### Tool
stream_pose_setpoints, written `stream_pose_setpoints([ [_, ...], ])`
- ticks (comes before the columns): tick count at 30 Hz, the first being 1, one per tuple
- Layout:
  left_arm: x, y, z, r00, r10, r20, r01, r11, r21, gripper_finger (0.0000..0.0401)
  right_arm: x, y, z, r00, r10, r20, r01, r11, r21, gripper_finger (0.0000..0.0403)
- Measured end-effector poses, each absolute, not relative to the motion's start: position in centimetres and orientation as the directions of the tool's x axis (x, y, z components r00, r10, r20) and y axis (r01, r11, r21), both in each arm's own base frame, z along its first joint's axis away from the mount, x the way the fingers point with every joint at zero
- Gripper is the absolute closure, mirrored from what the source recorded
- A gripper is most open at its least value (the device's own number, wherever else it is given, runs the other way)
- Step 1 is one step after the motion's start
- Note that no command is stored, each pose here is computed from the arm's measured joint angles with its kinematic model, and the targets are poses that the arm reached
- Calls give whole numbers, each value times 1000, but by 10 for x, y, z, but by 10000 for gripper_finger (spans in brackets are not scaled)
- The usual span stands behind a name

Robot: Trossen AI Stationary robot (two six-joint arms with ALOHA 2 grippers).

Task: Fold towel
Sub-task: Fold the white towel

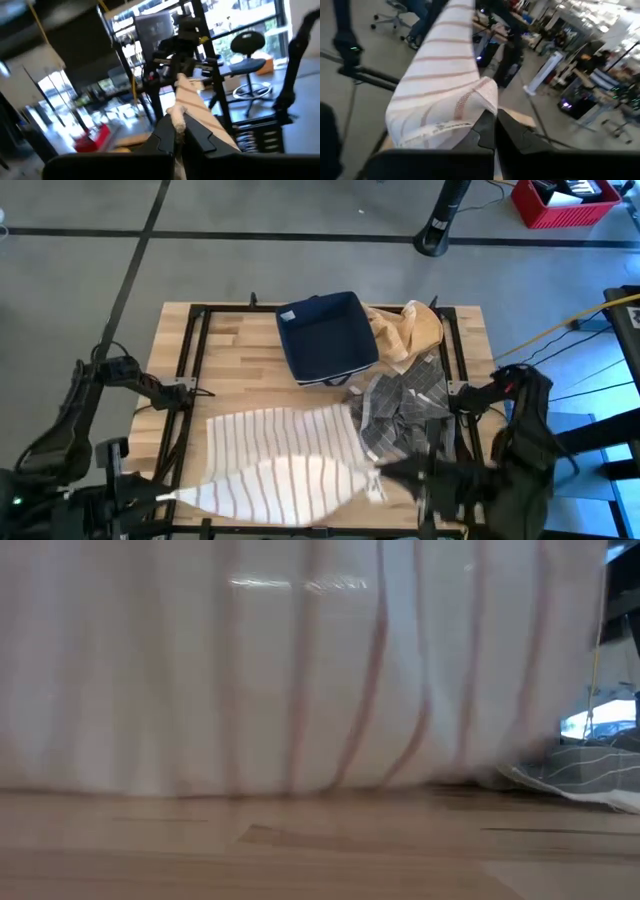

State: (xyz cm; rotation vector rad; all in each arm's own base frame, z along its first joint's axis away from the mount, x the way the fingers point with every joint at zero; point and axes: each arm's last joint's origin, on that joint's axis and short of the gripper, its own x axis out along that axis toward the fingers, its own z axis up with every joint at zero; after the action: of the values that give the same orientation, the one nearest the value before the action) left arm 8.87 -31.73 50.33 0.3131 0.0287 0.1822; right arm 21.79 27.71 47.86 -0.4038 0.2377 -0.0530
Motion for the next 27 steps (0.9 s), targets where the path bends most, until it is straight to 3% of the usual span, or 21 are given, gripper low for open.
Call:
stream_pose_setpoints([
  [11, 92, -334, 415, 990, 136, -29, -134, 988, 71, 396, 226, 332, 402, 912, -115, -394, -43, 928, -370, 397],
  [27, 99, -320, 327, 974, 106, -202, -111, 994, -12, 398, 256, 301, 314, 739, -437, -513, 98, 823, -559, 397],
])
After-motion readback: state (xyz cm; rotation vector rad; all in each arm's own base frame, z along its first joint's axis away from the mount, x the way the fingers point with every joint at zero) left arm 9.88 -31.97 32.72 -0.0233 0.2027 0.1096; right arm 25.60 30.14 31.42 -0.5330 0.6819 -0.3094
